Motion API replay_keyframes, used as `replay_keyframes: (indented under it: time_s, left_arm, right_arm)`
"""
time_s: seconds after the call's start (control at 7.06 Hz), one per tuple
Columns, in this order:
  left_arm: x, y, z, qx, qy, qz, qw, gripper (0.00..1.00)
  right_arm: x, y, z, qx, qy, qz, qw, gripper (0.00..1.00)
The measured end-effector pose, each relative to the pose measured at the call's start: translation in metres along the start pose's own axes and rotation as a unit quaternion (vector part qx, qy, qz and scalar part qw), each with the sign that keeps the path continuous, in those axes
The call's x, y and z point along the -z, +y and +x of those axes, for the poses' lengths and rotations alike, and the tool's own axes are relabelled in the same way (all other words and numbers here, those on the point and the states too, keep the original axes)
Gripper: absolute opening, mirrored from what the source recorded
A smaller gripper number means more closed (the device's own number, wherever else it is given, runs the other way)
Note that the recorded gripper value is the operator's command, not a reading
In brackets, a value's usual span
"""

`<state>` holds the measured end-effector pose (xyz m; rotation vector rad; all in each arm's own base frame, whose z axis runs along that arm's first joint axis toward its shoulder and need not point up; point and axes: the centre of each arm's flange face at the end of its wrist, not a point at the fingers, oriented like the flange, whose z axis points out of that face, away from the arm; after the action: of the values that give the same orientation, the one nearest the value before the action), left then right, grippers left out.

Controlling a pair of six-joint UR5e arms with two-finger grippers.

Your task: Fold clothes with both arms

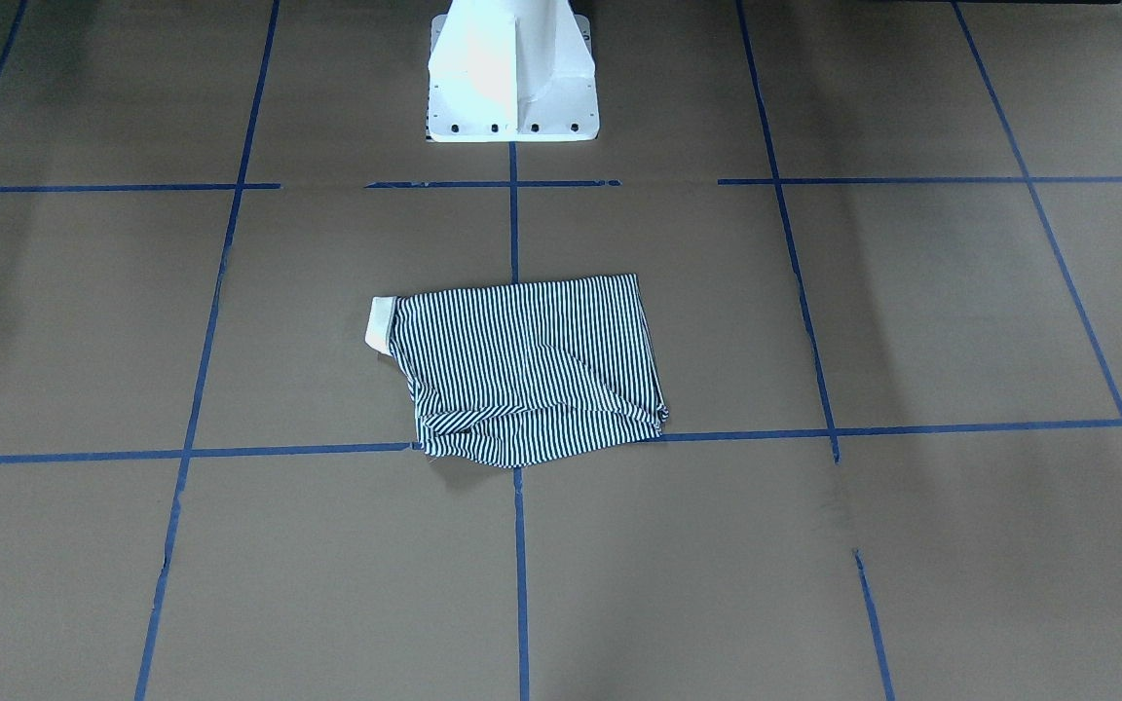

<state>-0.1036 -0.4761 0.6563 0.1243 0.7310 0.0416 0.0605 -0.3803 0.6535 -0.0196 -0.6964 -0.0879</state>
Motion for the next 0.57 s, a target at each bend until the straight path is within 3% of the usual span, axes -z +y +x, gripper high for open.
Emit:
replay_keyframes:
  time_s: [0.57]
  left_arm:
    - [0.0004, 0.0001, 0.0000, 0.000, -0.003, 0.001, 1.0000, 1.00]
  right_arm:
    - [-0.0009, -0.0006, 0.0008, -0.001, 0.000, -0.001, 1.0000, 1.00]
